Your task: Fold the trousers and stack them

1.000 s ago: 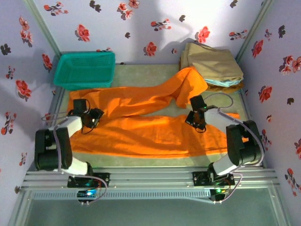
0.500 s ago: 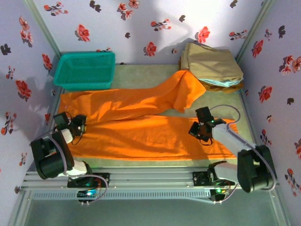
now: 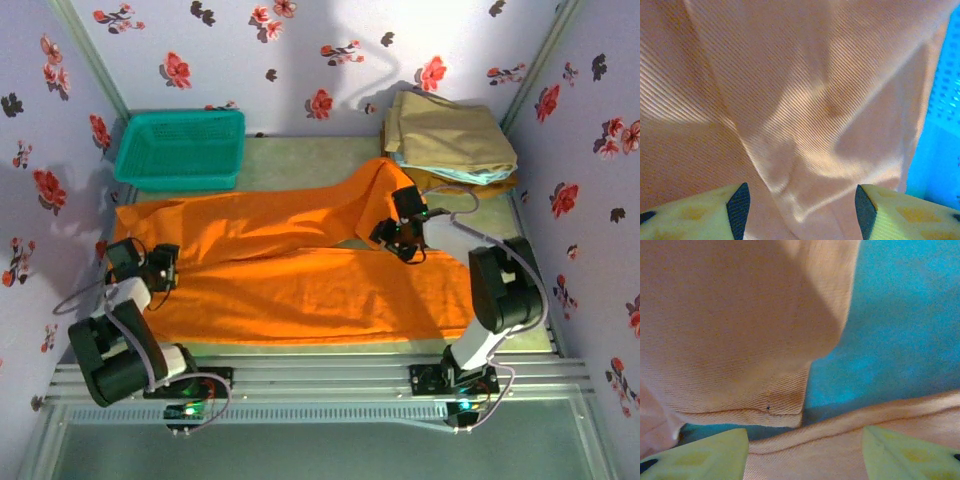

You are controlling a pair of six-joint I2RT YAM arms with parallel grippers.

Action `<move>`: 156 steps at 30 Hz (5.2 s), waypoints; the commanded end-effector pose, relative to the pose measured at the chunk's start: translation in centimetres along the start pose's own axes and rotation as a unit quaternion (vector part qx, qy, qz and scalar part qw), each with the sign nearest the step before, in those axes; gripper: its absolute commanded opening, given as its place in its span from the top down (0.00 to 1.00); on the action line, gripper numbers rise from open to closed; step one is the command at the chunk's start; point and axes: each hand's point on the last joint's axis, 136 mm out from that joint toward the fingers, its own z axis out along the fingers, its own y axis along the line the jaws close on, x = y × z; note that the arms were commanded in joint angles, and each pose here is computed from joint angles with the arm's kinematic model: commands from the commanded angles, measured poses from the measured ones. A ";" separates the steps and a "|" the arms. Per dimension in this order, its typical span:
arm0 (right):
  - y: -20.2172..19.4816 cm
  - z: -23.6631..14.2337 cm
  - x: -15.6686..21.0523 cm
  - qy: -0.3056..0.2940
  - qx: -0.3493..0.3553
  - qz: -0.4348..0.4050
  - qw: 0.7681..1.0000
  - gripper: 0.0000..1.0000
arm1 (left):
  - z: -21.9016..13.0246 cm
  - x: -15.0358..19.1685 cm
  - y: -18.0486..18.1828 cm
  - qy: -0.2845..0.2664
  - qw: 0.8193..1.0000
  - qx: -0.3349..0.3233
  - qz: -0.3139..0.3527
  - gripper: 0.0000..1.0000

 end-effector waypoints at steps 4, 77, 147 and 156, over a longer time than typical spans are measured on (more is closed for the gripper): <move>1.8 2.0 -0.3 0.014 -0.018 -0.016 1.000 0.60 | -0.8 4.7 -0.2 0.040 0.997 0.002 0.061 0.37; -12.0 -17.0 -14.0 -0.182 0.172 0.054 0.967 0.28 | -2.0 12.0 -8.4 0.138 0.960 0.072 0.234 0.28; -11.4 -0.3 -2.4 0.038 0.010 0.141 0.989 0.38 | 4.9 5.8 2.3 0.111 0.993 -0.011 0.049 0.29; -9.2 -5.1 -8.8 -0.055 0.053 0.098 0.992 0.34 | 4.9 6.0 -1.0 0.127 0.989 0.029 0.066 0.28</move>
